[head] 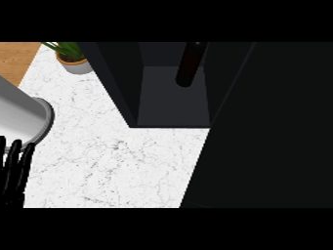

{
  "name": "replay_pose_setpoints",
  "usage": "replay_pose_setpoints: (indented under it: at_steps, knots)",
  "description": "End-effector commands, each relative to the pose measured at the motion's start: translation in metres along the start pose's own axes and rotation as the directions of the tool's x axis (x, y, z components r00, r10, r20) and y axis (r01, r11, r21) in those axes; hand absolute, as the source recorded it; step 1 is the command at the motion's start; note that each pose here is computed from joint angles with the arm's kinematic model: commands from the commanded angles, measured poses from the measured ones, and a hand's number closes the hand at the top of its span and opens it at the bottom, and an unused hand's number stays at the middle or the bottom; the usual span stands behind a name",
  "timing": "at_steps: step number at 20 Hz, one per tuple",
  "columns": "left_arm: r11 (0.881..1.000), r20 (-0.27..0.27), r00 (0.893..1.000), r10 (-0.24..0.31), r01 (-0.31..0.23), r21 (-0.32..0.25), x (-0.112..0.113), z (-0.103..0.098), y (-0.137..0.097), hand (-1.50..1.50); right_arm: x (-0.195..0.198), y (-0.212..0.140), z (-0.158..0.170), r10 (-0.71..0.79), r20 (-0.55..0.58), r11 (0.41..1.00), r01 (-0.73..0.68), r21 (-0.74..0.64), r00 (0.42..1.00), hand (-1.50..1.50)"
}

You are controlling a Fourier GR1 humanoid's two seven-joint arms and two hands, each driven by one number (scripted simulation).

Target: Pick up the wine, place it into the cabinet and close the cabinet

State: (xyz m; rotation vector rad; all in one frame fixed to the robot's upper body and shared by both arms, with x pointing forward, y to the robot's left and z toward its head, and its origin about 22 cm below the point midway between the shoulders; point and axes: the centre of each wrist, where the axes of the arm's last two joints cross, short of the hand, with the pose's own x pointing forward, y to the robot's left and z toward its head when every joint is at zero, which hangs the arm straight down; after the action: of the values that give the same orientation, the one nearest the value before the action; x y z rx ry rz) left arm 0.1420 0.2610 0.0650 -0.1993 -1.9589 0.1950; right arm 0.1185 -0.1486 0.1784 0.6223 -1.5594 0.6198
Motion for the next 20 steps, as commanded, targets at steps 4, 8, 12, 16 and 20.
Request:
replay_pose_setpoints:
  at_steps: [4, 8, 12, 16, 20]
  knots:
    - [1.000, 0.001, 1.000, -0.027, 0.027, 0.000, 0.017, 0.002, 0.033, -1.50, 0.017, 0.041, 0.002, 0.006, 0.087, 0.995, -0.015, 0.095, 0.996, 1.50]
    - [0.999, 0.002, 0.999, -0.041, 0.041, 0.001, 0.031, -0.008, 0.044, -1.50, 0.015, 0.053, -0.006, -0.015, 0.091, 0.996, 0.007, 0.085, 0.996, 1.50]
    - [0.999, -0.003, 0.999, -0.037, 0.037, -0.018, 0.034, -0.012, 0.052, -1.50, 0.010, 0.058, -0.017, -0.022, 0.109, 0.997, 0.014, 0.070, 0.994, 1.50]
    - [1.000, -0.007, 1.000, -0.018, 0.018, -0.015, 0.037, -0.012, 0.056, -1.50, 0.011, 0.066, -0.027, 0.003, 0.141, 0.999, -0.008, 0.036, 0.990, 1.50]
    - [1.000, -0.037, 0.999, -0.008, 0.008, -0.019, 0.037, -0.024, 0.069, -1.50, 0.016, 0.072, -0.036, 0.059, 0.173, 0.998, -0.062, 0.011, 0.983, 1.50]
